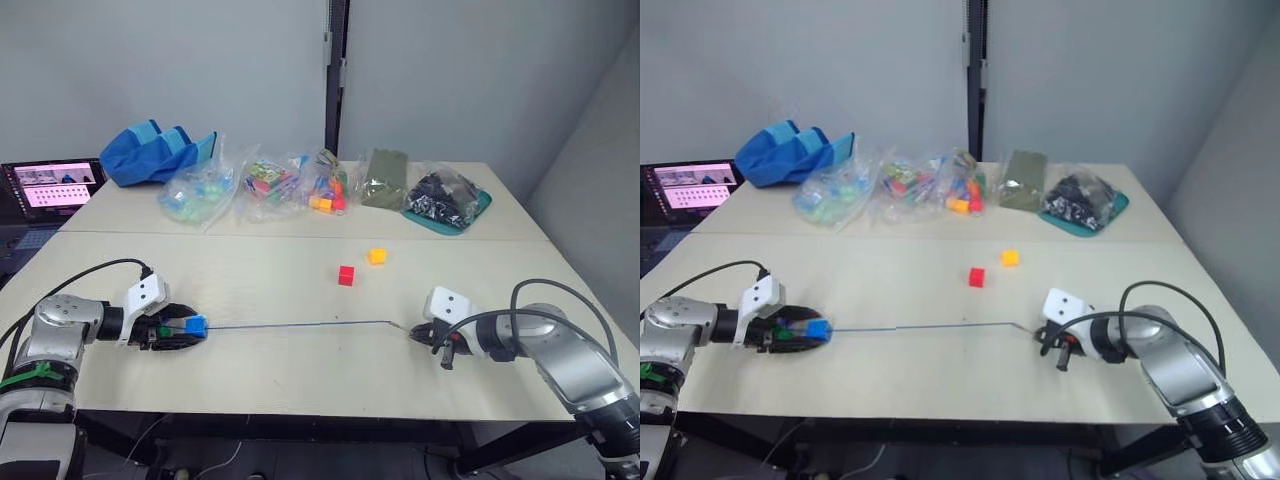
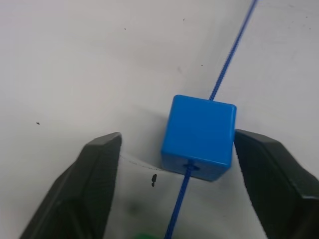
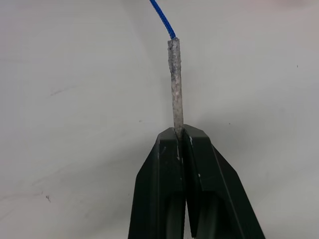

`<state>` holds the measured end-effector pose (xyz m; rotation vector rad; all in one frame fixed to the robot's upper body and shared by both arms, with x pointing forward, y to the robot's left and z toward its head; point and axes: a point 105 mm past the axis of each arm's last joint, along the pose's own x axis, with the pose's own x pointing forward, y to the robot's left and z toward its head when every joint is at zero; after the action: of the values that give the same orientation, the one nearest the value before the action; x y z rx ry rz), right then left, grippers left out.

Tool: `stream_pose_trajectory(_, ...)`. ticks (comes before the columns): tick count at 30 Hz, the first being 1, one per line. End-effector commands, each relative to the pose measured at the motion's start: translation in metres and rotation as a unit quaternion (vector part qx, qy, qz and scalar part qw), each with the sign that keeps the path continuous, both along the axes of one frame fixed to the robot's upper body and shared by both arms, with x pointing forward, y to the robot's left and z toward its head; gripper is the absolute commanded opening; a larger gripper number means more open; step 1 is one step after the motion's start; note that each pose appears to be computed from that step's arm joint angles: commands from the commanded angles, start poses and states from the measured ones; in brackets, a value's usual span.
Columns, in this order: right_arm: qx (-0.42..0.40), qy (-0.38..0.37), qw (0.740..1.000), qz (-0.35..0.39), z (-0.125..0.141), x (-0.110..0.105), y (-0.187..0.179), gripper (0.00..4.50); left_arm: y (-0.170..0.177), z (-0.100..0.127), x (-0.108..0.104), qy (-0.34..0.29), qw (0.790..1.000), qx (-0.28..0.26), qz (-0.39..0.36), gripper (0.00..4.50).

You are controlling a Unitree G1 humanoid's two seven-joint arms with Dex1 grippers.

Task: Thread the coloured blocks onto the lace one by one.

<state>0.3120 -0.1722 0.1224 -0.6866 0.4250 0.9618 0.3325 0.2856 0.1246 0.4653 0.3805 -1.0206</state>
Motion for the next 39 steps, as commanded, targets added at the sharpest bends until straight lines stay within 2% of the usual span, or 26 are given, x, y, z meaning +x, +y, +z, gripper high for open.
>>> stream_pose_trajectory(1,0.001,-0.021,1.0,0.014,0.01,0.001,0.005,0.0,-0.011,0.034,0.009,-0.05,0.998,-0.046,-0.016,4.47)
stream_pose_trajectory(4,0.004,-0.019,1.0,0.02,0.011,0.0,0.008,0.0,-0.037,0.057,0.013,-0.082,0.99,-0.095,-0.059,4.47)
stream_pose_trajectory(6,0.009,-0.018,0.999,0.029,0.013,-0.002,0.012,0.0,-0.053,0.065,0.018,-0.128,0.985,-0.082,-0.078,4.47)
stream_pose_trajectory(9,0.009,-0.006,0.998,0.055,0.012,-0.008,0.018,0.0,-0.076,0.064,0.015,-0.13,0.981,-0.088,-0.116,4.47)
stream_pose_trajectory(14,-0.002,0.007,0.995,0.103,0.007,-0.017,0.036,0.0,-0.152,0.049,0.009,-0.132,0.962,-0.114,-0.21,4.47)
stream_pose_trajectory(17,-0.008,0.017,0.994,0.111,0.005,-0.018,0.039,0.0,-0.173,0.041,0.005,-0.127,0.957,-0.125,-0.231,4.47)
stream_pose_trajectory(20,-0.041,0.045,0.99,0.13,0.001,-0.024,0.043,0.0,-0.225,0.023,-0.01,-0.098,0.939,-0.145,-0.296,4.47)
stream_pose_trajectory(29,-0.058,0.071,0.987,0.131,0.001,-0.028,0.045,0.0,-0.262,-0.009,-0.023,-0.074,0.931,-0.156,-0.321,4.47)
stream_pose_trajectory(33,-0.059,0.073,0.987,0.129,0.0,-0.028,0.045,0.0,-0.269,-0.017,-0.022,-0.069,0.933,-0.153,-0.318,4.47)
stream_pose_trajectory(36,-0.057,0.077,0.987,0.126,0.0,-0.029,0.044,0.0,-0.272,-0.023,-0.023,-0.054,0.935,-0.14,-0.322,3.67)
stream_pose_trajectory(39,-0.056,0.078,0.988,0.124,0.0,-0.029,0.044,0.0,-0.276,-0.025,-0.023,-0.052,0.935,-0.136,-0.323,2.66)
